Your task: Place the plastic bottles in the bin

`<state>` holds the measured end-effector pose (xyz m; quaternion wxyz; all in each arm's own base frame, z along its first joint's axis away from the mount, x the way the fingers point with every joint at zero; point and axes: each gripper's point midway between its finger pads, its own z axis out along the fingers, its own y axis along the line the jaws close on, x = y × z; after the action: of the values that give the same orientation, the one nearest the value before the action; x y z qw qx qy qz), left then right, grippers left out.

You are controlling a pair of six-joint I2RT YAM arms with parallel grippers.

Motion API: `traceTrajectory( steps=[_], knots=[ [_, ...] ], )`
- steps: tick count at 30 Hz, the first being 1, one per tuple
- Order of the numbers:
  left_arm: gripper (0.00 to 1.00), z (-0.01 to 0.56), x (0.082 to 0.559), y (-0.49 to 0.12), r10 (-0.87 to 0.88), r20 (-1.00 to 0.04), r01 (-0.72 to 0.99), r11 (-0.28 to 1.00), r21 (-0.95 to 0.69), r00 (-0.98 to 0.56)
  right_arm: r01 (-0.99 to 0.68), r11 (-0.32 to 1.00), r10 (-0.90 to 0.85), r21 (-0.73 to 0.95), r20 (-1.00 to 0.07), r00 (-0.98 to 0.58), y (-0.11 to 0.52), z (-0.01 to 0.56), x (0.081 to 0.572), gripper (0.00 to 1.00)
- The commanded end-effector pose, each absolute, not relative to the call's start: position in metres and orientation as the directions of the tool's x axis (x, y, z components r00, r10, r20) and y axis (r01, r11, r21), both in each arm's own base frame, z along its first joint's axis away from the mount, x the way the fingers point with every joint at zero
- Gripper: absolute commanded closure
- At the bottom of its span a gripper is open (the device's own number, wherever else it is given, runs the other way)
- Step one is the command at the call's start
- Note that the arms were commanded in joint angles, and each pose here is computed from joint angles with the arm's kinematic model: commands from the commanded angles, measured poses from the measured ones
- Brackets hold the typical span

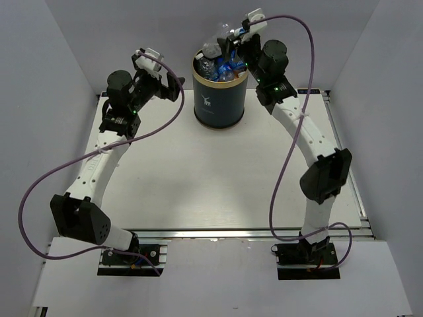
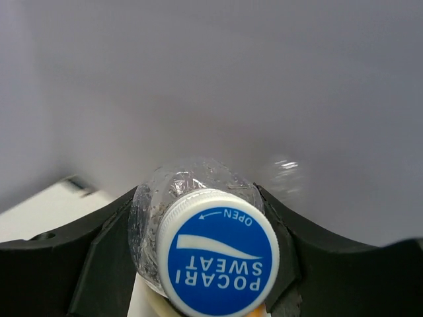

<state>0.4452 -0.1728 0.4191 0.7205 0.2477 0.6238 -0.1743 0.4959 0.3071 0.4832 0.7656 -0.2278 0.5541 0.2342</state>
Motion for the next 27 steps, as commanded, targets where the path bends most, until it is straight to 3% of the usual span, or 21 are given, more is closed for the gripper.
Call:
traceTrajectory(
  steps=[1,4,6,14,17,18,21,27],
  knots=[
    [0.02,0.414,0.454,-0.141,0.053,-0.992,0.445,0.89,0.101,0.117,-0.299,0.924,-0.087,-0.237,-0.894,0.44,0.27,0.497,0.553,0.87],
    [0.02,0.399,0.461,-0.137,0.055,-0.995,0.449,0.89,0.085,0.081,-0.203,0.938,-0.136,-0.28,-0.839,0.528,0.27,0.507,0.575,0.85],
    [0.02,0.39,0.464,-0.134,0.061,-0.996,0.448,0.89,0.081,0.059,-0.235,0.925,-0.131,-0.3,-0.829,0.543,0.281,0.504,0.579,0.84],
    [0.02,0.371,0.478,-0.127,0.05,-0.999,0.447,0.893,0.049,0.009,-0.271,0.903,-0.165,-0.335,-0.849,0.501,0.295,0.455,0.593,0.84],
    [0.02,0.363,0.48,-0.127,0.046,-0.999,0.448,0.893,0.037,-0.009,-0.283,0.892,-0.191,-0.352,-0.861,0.471,0.3,0.434,0.596,0.79],
    [0.02,0.362,0.48,-0.126,0.045,-0.999,0.446,0.894,0.035,-0.011,-0.291,0.889,-0.191,-0.354,-0.863,0.467,0.301,0.433,0.594,0.75],
    [0.02,0.361,0.479,-0.126,0.038,-0.999,0.448,0.894,0.026,-0.018,-0.313,0.872,-0.211,-0.375,-0.867,0.451,0.307,0.417,0.586,0.46],
    [0.02,0.361,0.474,-0.125,0.033,-0.999,0.443,0.896,0.019,-0.024,-0.327,0.857,-0.248,-0.397,-0.876,0.414,0.312,0.39,0.576,0.23]
  ],
)
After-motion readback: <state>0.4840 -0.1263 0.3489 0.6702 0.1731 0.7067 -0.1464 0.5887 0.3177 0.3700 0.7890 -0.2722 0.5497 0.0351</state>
